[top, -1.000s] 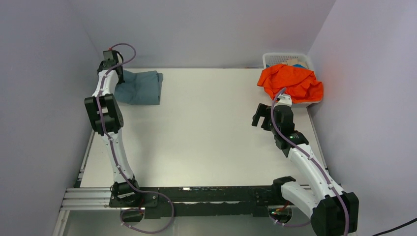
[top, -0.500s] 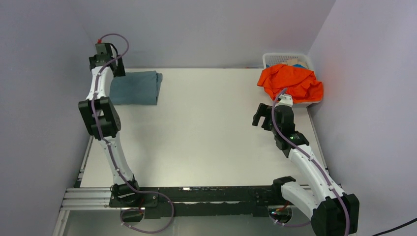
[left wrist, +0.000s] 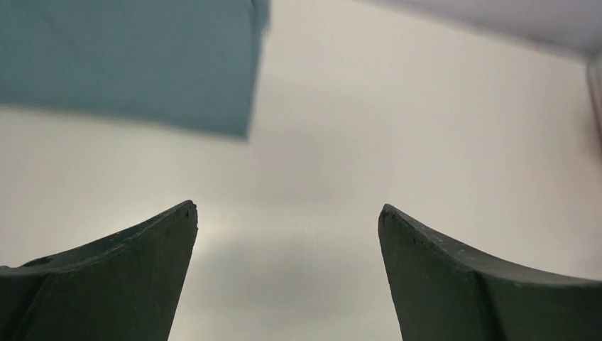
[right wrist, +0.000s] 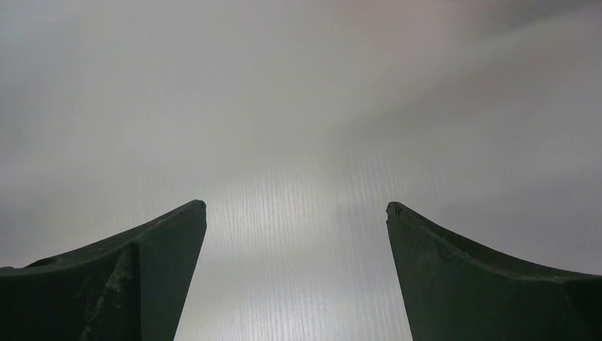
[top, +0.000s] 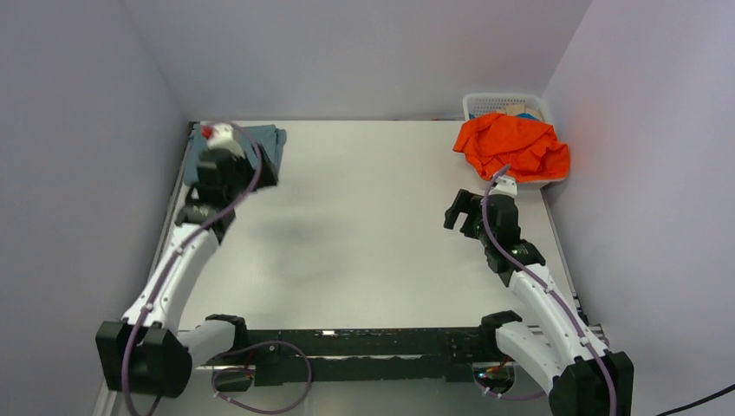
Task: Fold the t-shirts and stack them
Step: Reset both arms
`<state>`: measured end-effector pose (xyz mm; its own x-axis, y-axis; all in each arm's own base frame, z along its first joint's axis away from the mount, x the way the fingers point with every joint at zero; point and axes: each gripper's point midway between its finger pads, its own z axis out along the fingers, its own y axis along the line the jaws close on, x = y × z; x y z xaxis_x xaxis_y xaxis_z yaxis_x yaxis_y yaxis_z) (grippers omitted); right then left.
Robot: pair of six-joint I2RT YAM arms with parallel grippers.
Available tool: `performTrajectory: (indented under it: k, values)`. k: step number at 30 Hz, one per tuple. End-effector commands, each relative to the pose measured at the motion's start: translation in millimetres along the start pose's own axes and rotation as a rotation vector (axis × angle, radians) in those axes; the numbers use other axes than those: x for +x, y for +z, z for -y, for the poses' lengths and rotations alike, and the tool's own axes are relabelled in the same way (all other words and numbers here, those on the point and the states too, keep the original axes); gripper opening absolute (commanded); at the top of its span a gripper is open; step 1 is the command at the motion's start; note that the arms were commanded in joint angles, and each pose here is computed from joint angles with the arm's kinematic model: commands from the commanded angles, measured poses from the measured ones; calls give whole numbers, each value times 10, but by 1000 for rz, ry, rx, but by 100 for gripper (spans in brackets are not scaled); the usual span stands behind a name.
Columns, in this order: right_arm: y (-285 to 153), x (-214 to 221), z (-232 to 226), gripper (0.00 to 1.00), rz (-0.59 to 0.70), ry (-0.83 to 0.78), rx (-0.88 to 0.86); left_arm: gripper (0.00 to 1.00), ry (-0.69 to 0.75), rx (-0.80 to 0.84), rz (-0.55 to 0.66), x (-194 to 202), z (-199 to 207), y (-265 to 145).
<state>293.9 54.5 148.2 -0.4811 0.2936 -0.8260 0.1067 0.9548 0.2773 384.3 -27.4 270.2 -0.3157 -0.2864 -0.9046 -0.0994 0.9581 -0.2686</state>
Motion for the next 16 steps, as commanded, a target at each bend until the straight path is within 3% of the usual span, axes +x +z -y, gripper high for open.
performTrajectory:
  k: [1,5,8,11,16]
  values:
    - [33,46,-2,100,5,47,-4,99,-57,138,-52,906,268,-274]
    - [77,66,26,100,18,63,8,99,-130,276,-32,1293,333,-638]
    - [73,39,6,100,38,67,-5,99,-100,202,-76,1535,122,-733]
    - [57,27,25,100,58,77,-1,99,-92,113,-62,1549,-63,-765]
    - [57,36,36,100,64,82,0,99,-92,139,-34,1487,-17,-764]
